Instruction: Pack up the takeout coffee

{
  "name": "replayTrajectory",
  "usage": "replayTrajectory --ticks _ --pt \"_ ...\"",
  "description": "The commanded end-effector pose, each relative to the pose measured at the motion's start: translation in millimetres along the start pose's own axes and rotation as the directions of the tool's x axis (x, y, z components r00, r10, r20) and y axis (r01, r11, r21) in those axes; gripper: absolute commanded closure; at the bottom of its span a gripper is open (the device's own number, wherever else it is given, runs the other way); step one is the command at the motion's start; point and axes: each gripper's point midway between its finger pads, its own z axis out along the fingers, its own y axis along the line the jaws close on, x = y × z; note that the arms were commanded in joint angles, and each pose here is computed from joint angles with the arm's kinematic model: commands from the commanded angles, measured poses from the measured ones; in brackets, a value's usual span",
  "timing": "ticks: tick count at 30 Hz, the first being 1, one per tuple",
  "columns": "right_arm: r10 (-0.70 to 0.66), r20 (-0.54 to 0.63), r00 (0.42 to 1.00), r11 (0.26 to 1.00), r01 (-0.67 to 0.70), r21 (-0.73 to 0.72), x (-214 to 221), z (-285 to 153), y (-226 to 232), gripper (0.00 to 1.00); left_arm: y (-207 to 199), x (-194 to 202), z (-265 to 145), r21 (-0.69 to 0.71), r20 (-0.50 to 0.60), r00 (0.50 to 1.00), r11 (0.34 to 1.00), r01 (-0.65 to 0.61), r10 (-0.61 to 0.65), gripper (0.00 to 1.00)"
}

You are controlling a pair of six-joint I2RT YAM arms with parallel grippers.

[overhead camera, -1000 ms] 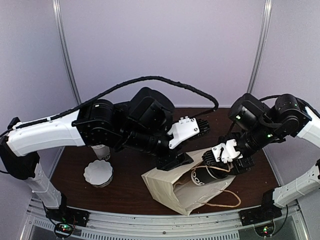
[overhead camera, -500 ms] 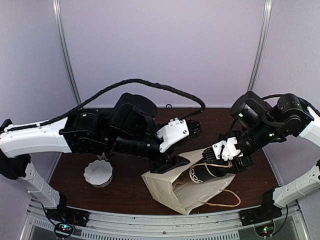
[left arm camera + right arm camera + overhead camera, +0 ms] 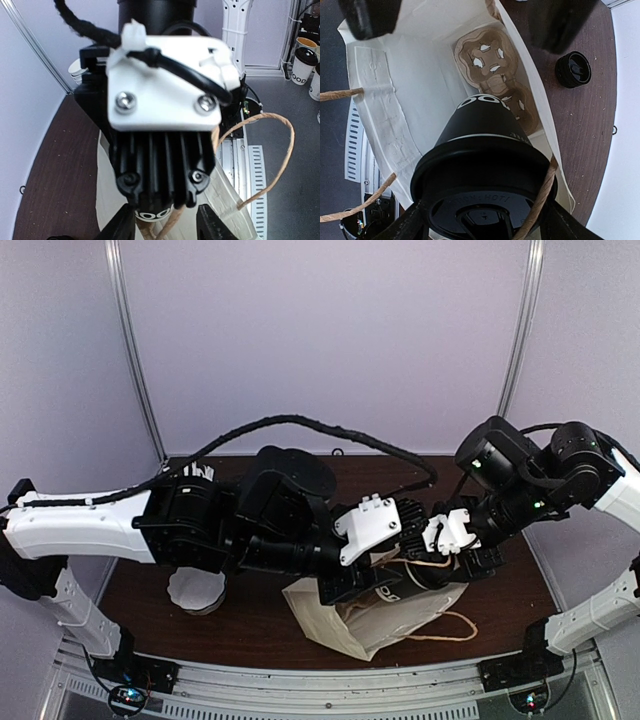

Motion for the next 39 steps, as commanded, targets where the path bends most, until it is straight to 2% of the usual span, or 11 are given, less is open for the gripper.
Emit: replayTrajectory --ticks 1,5,7,8,13,16,22,29,39 --pt "0.015 0.010 1.000 0.999 -0.016 0.028 -2.3 -5.3 -6.1 0.39 17.2 -32.7 -3.7 -0.081 0.136 0.991 0.997 0.021 -0.010 0.59" --pt "0.017 0.014 1.000 1.000 -0.017 -0.005 2.5 -3.8 3.1 0.39 24.6 -35.5 -3.6 -0.124 0.170 0.985 0.991 0.059 -0.038 0.77" --pt "0.006 0.021 1.000 0.999 -0.005 -0.039 5.7 -4.9 12.3 0.39 28.2 -32.2 -3.0 -0.146 0.169 0.985 0.987 0.070 -0.045 0.95" --pt "-0.001 0.031 1.000 0.998 0.002 -0.060 6.7 -6.5 17.4 0.39 30.3 -29.7 -2.5 -0.160 0.163 0.985 0.984 0.078 -0.052 1.00" --pt "-0.016 0.066 0.998 0.994 0.023 -0.105 10.1 -12.1 32.6 0.39 45.1 -22.5 -8.0 -0.238 0.173 0.978 0.959 0.153 -0.113 1.00" --pt "-0.030 0.065 0.997 0.993 0.037 -0.111 14.1 -11.1 37.0 0.39 51.3 -23.1 -14.1 -0.263 0.221 0.965 0.945 0.196 -0.139 1.00" --pt "-0.047 0.073 0.996 0.987 0.058 -0.153 19.8 -11.7 50.1 0.39 46.7 -26.4 -11.1 -0.229 0.279 0.946 0.945 0.235 -0.168 1.00" --pt "-0.063 0.104 0.993 0.978 0.082 -0.192 18.8 -15.6 60.1 0.39 55.9 -25.7 -8.5 -0.274 0.294 0.937 0.922 0.272 -0.189 1.00" --pt "-0.062 0.015 0.998 0.998 0.061 0.030 16.7 -1.4 12.3 0.41 58.9 -22.2 -2.9 -0.269 0.304 0.928 0.916 0.299 -0.213 1.00"
